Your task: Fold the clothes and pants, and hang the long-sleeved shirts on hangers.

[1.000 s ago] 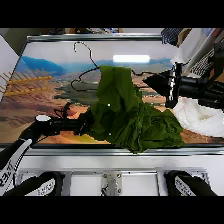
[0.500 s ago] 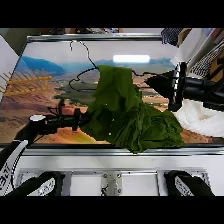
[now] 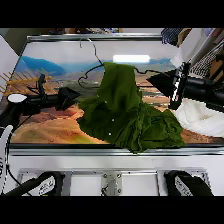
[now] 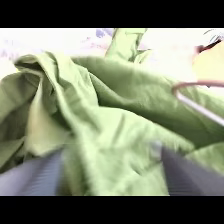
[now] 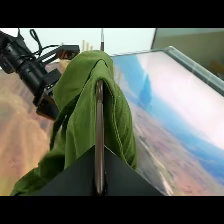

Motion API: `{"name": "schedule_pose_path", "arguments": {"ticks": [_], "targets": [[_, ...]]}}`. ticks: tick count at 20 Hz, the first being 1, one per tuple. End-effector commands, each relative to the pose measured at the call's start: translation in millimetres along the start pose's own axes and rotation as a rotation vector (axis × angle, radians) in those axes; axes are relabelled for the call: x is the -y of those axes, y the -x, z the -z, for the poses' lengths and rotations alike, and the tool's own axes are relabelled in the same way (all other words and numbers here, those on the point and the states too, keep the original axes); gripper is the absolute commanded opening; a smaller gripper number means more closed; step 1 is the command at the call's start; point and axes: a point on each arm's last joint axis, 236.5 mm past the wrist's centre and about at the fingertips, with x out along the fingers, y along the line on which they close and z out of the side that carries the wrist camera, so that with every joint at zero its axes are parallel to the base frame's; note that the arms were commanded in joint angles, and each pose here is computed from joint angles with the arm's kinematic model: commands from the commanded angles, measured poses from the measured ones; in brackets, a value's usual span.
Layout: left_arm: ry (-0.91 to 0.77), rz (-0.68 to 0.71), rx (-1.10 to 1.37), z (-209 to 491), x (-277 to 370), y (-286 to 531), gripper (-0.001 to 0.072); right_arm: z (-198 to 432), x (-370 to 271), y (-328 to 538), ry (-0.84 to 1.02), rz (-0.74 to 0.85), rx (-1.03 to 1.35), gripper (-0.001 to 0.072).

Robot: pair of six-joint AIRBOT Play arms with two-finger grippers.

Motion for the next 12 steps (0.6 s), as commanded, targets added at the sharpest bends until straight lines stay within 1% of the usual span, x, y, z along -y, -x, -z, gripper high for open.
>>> {"name": "schedule_pose_path", "arguments": {"ticks": [1,3,5,7,10,12], "targets": [[-0.057,-0.042,-0.044,-6,-2,-3,0.0625,-2,17,1,-0.018,0.074,0.006,0.0011],[-0.061,-0.099,-0.039,6,-15,2,0.0625,-2,17,1,-0.018,0.074,0.006,0.0012],[-0.061,-0.193,-0.041,29,-39,10,0.0625,-2,17,1,-0.018,0.074,0.006,0.0012],[-0.029,-0.25,-0.053,59,-60,15,0.0625,-2,17,1,-0.018,0.074,0.006,0.0012],[0.019,-0.285,-0.058,93,-89,9,0.0625,-1,17,1,-0.019,0.074,0.006,0.0012],[0.012,-0.303,-0.075,109,-98,-5,0.0625,-1,18,0,-0.021,0.073,0.004,0.0012]]}}
